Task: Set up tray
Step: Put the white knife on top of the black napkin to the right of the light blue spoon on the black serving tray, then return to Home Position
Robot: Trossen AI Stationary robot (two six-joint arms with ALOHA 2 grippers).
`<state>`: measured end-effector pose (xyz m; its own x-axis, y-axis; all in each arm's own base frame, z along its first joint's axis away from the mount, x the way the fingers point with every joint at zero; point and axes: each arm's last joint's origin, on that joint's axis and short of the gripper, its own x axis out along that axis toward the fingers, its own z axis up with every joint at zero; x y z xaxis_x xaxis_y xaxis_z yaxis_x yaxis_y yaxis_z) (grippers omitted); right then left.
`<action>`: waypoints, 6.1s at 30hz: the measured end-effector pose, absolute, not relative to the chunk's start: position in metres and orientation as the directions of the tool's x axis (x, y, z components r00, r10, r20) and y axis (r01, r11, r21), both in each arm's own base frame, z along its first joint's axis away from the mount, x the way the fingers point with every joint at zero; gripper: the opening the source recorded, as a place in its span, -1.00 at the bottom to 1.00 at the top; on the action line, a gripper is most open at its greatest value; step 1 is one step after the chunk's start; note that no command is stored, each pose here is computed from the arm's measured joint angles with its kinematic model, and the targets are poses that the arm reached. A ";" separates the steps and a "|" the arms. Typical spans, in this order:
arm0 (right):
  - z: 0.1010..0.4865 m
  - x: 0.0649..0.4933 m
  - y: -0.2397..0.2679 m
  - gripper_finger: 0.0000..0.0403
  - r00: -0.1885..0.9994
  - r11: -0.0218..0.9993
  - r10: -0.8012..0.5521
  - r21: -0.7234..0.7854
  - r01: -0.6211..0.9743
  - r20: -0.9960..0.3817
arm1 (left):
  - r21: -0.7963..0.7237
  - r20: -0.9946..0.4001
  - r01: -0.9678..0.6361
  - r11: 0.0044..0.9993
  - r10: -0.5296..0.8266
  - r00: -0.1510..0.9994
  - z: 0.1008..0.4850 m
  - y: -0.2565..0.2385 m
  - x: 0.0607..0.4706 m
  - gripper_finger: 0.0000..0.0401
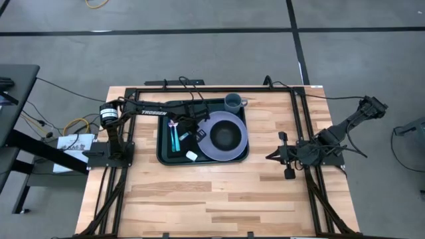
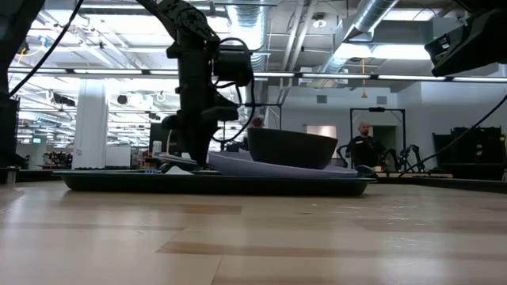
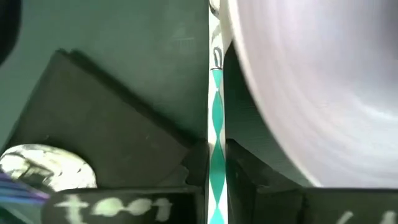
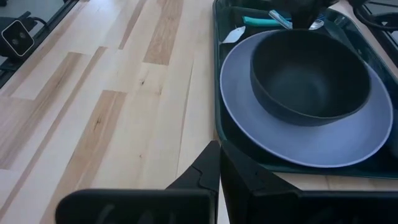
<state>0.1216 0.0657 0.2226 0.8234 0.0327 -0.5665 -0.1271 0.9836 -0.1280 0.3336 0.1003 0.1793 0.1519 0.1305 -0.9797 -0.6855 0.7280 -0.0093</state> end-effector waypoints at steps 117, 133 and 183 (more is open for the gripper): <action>0.203 0.082 0.036 -0.97 0.943 0.957 0.288 -0.080 -0.278 0.167 | -0.405 -0.551 -0.740 0.537 0.503 0.666 0.352 0.019 0.278 -0.78; 0.168 0.096 0.016 -0.97 0.987 0.985 0.156 -0.082 -0.154 0.022 | -0.378 -0.570 -0.748 0.545 0.500 0.653 0.350 0.019 0.276 -0.78; 0.165 0.099 0.001 -0.97 1.000 0.995 -0.013 -0.097 0.012 -0.005 | -0.240 -0.068 0.069 0.968 -0.088 0.994 0.196 -0.008 0.084 -0.78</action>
